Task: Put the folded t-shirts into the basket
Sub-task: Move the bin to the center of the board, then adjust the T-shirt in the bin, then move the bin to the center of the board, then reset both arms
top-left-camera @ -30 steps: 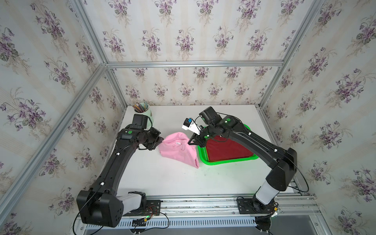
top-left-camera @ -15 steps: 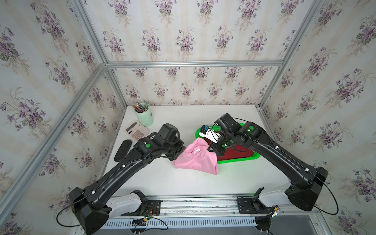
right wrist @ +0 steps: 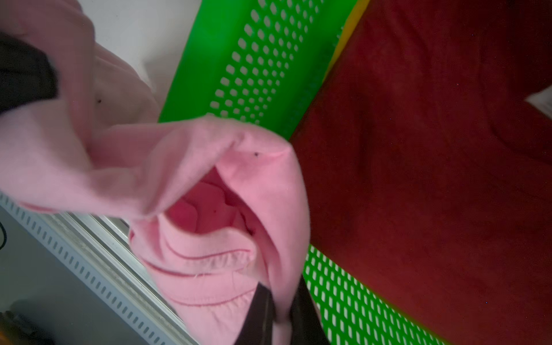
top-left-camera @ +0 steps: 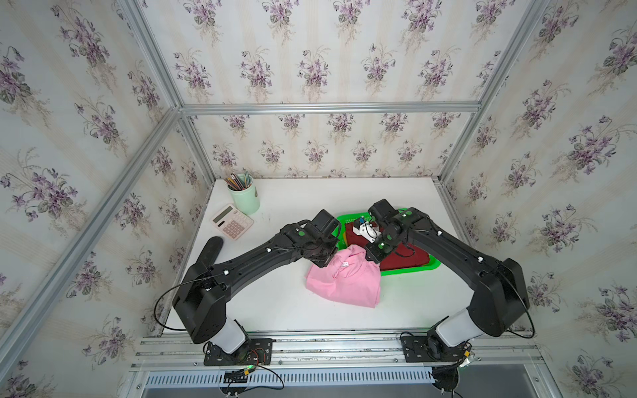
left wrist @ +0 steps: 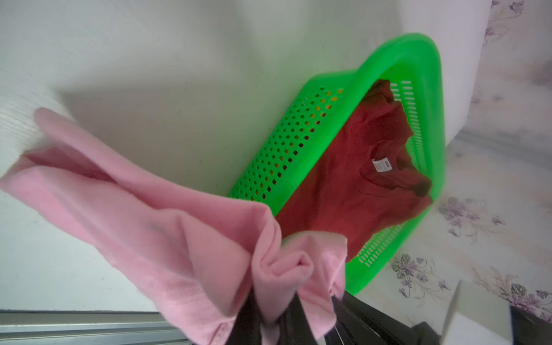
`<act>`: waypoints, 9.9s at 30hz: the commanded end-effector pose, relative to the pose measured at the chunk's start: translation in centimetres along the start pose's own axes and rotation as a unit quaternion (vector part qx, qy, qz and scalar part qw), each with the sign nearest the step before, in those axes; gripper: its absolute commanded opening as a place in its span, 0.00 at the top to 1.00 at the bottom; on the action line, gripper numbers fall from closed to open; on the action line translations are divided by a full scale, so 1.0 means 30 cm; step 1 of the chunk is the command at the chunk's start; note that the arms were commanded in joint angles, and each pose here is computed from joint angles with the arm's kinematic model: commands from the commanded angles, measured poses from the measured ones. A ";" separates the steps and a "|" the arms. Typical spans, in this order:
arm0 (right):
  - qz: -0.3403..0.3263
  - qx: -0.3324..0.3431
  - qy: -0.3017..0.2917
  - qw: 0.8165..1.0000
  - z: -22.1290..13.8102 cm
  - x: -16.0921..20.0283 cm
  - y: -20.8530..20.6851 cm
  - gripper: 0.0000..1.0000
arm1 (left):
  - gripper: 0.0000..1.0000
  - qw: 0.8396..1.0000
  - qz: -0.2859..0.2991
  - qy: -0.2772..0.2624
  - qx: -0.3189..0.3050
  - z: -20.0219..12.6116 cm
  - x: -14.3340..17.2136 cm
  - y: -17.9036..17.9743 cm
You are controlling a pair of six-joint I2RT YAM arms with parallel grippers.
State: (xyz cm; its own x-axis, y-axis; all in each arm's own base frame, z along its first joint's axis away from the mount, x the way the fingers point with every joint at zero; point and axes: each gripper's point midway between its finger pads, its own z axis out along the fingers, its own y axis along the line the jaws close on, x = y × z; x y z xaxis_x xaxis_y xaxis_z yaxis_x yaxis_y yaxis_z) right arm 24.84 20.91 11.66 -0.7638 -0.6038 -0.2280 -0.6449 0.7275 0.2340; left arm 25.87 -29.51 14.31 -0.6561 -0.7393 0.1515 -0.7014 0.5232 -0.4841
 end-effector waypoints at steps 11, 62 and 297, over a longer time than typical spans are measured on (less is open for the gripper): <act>-0.034 -0.176 -0.057 0.982 0.194 -0.191 0.277 1.00 | 1.00 0.984 -0.091 -0.152 -0.028 -0.184 -0.345 0.309; -0.189 0.068 -0.061 0.978 -0.205 -0.048 0.262 1.00 | 1.00 0.987 -0.052 -0.149 0.009 -0.411 -0.335 0.016; 0.168 0.310 -0.572 0.740 -0.231 0.077 -0.754 0.00 | 0.00 0.741 0.478 -0.472 0.001 -0.152 -1.066 0.279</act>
State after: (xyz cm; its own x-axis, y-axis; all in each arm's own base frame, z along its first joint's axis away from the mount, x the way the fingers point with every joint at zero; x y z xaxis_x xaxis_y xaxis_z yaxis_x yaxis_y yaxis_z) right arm 37.44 0.66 12.27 -0.1317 0.0623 -0.9893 -0.0094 0.9979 0.0641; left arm 39.64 -0.03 9.44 -0.3573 0.0223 -0.9337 -0.0078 0.9996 0.0269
